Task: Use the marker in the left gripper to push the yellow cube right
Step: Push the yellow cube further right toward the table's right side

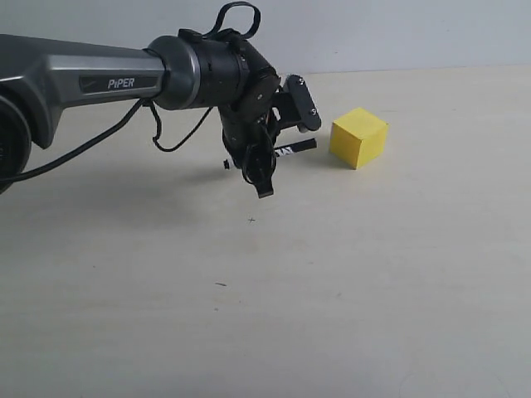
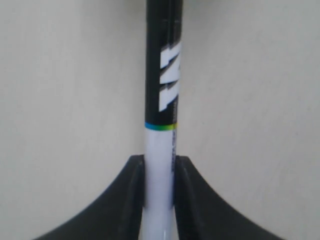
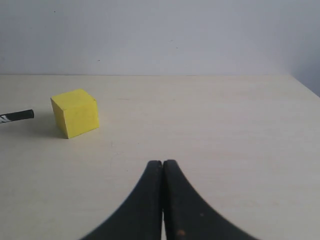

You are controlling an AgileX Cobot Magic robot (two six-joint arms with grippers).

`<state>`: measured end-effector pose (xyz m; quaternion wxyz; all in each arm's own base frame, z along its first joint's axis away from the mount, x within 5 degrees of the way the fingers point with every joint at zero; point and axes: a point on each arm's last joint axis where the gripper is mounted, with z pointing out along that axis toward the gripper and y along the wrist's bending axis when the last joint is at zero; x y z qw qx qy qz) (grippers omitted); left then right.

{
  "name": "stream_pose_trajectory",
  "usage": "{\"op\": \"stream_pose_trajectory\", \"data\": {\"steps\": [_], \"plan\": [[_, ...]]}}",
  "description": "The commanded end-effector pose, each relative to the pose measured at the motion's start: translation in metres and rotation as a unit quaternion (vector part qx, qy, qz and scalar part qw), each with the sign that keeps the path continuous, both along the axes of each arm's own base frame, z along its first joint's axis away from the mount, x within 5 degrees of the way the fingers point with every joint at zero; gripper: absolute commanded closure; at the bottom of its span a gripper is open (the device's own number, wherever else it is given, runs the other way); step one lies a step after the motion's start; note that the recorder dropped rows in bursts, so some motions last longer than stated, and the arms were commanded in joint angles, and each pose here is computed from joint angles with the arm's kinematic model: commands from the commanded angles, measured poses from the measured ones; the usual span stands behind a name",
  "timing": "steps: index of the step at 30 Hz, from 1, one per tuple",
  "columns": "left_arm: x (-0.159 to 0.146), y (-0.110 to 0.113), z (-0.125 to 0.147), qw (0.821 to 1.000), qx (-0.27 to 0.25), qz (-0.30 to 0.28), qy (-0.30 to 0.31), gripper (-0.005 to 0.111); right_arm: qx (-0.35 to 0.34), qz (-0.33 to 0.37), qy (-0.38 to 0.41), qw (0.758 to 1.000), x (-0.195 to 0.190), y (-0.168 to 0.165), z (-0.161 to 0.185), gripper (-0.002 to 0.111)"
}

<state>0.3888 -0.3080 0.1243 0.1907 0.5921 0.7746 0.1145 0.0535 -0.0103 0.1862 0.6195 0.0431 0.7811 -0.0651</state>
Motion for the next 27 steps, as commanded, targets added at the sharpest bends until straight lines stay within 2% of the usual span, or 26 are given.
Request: {"op": "stream_pose_trajectory", "data": {"steps": [1, 7, 9, 12, 15, 19, 22, 27], "plan": [[0.004, -0.009, 0.010, 0.999, -0.028, 0.023, -0.012, 0.107, -0.004, -0.002, -0.004, 1.000, 0.000, 0.000, 0.000, 0.108], [0.010, -0.038, 0.002, 0.998, -0.047, 0.011, -0.028, 0.107, -0.004, -0.002, -0.004, 1.000, 0.000, 0.000, 0.000, 0.108], [0.009, -0.043, -0.001, 0.999, -0.037, 0.010, -0.026, 0.107, -0.004, -0.002, -0.004, 1.000, 0.000, 0.000, 0.000, 0.108], [0.011, -0.039, 0.002, 0.999, -0.009, 0.024, -0.030, 0.107, -0.004, -0.002, -0.004, 1.000, 0.000, 0.000, 0.000, 0.108], [0.017, -0.022, 0.009, 0.996, 0.035, 0.074, -0.048, 0.107, -0.004, -0.002, -0.004, 1.000, 0.000, 0.000, 0.000, 0.108], [0.017, -0.007, 0.016, 0.991, 0.074, 0.106, -0.029, 0.107, -0.004, -0.002, -0.004, 1.000, 0.000, 0.000, 0.000, 0.108], [0.014, -0.004, 0.017, 0.989, 0.093, 0.115, -0.018, 0.107, -0.004, -0.002, -0.004, 1.000, 0.000, 0.000, 0.000, 0.108], [0.006, -0.016, 0.014, 0.992, 0.087, 0.093, -0.018, 0.107, -0.004, -0.002, -0.004, 1.000, 0.000, 0.000, 0.000, 0.108]]}}
